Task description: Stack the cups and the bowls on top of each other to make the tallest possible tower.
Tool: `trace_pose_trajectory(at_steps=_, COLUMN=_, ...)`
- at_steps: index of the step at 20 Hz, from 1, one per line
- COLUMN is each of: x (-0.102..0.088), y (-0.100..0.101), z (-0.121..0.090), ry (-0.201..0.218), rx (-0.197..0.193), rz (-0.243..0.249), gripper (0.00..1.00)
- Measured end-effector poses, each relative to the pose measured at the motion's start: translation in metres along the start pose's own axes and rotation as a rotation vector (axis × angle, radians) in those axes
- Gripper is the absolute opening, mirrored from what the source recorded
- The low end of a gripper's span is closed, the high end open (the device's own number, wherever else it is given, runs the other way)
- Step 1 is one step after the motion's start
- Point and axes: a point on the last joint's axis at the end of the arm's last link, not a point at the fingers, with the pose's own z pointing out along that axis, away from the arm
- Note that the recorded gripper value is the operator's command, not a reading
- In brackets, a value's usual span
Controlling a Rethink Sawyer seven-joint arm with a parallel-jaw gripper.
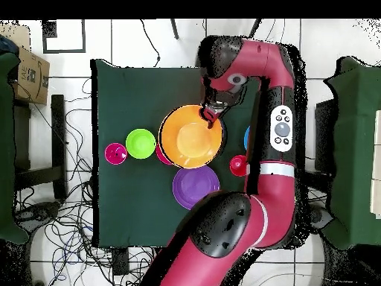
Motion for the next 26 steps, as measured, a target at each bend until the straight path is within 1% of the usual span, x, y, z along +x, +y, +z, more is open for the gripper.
trace_pose_trajectory(at_steps=14, x=0.004, y=-0.002, z=0.000, ry=0.006, rx=0.000, rz=0.007, gripper=0.00)
trace_pose_trajectory(at_steps=18, x=0.009, y=-0.005, z=0.000, ry=0.001, rx=-0.002, rz=0.013, gripper=0.00)
trace_pose_trajectory(at_steps=26, x=0.024, y=-0.019, z=-0.002, ry=-0.024, rx=0.002, rz=0.046, gripper=0.00)
